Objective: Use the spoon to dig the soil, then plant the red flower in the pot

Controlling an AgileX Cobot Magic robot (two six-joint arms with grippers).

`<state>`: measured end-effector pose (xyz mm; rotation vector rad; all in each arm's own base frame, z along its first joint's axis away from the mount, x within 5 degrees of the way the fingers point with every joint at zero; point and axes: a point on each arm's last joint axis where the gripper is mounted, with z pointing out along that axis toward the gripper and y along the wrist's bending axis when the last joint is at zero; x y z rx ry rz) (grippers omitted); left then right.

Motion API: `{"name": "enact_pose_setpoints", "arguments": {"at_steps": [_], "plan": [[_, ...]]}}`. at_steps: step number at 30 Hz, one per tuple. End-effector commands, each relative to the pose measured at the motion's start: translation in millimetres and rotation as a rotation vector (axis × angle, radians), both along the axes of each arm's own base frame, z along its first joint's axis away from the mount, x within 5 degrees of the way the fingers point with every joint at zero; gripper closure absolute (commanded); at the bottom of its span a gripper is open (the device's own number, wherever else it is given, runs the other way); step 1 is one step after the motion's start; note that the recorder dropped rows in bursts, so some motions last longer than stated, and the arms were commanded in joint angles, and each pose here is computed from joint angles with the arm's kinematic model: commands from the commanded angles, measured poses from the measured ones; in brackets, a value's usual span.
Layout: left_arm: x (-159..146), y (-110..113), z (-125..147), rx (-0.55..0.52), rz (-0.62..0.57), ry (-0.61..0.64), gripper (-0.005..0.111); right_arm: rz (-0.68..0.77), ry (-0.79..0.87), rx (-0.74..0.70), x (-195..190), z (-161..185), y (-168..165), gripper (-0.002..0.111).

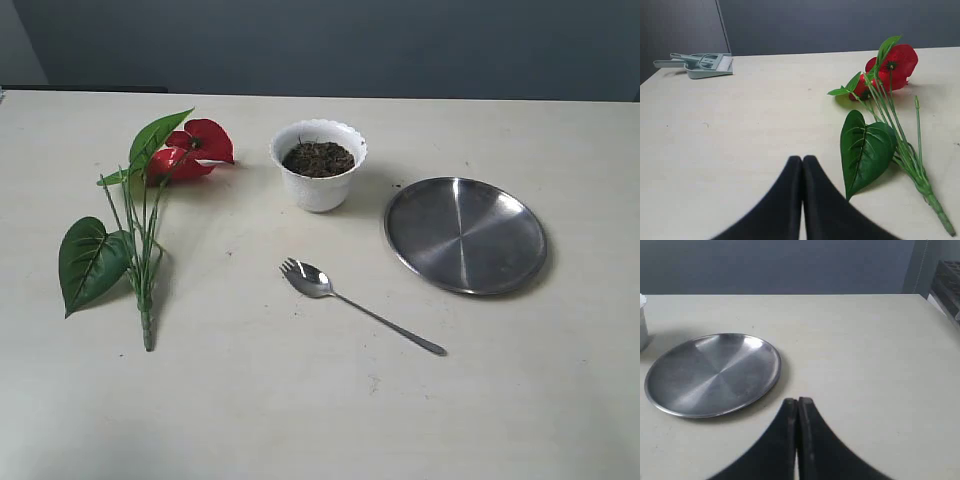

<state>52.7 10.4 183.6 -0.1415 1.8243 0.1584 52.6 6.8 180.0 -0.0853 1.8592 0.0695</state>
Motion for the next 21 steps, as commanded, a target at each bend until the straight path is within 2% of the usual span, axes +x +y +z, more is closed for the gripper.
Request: {"name": "enact_pose_setpoints", "arguments": {"at_steps": [1, 14, 18, 21], "plan": [[0.1, -0.2, -0.6, 0.002, -0.004, -0.009, 0.106, 0.000, -0.017, -0.001, 0.1, 0.8, -0.1, 0.109], [0.1, -0.2, -0.6, 0.002, -0.004, -0.009, 0.106, 0.000, -0.015, -0.004, 0.0, 0.6, -0.1, 0.109], [0.1, -0.2, -0.6, 0.002, -0.004, -0.009, 0.106, -0.011, -0.032, -0.133, 0.5, 1.2, -4.3, 0.109], [0.1, -0.2, -0.6, 0.002, -0.004, -0.009, 0.106, -0.013, -0.074, -0.112, 1.5, 5.0, -3.8, 0.109]]}}
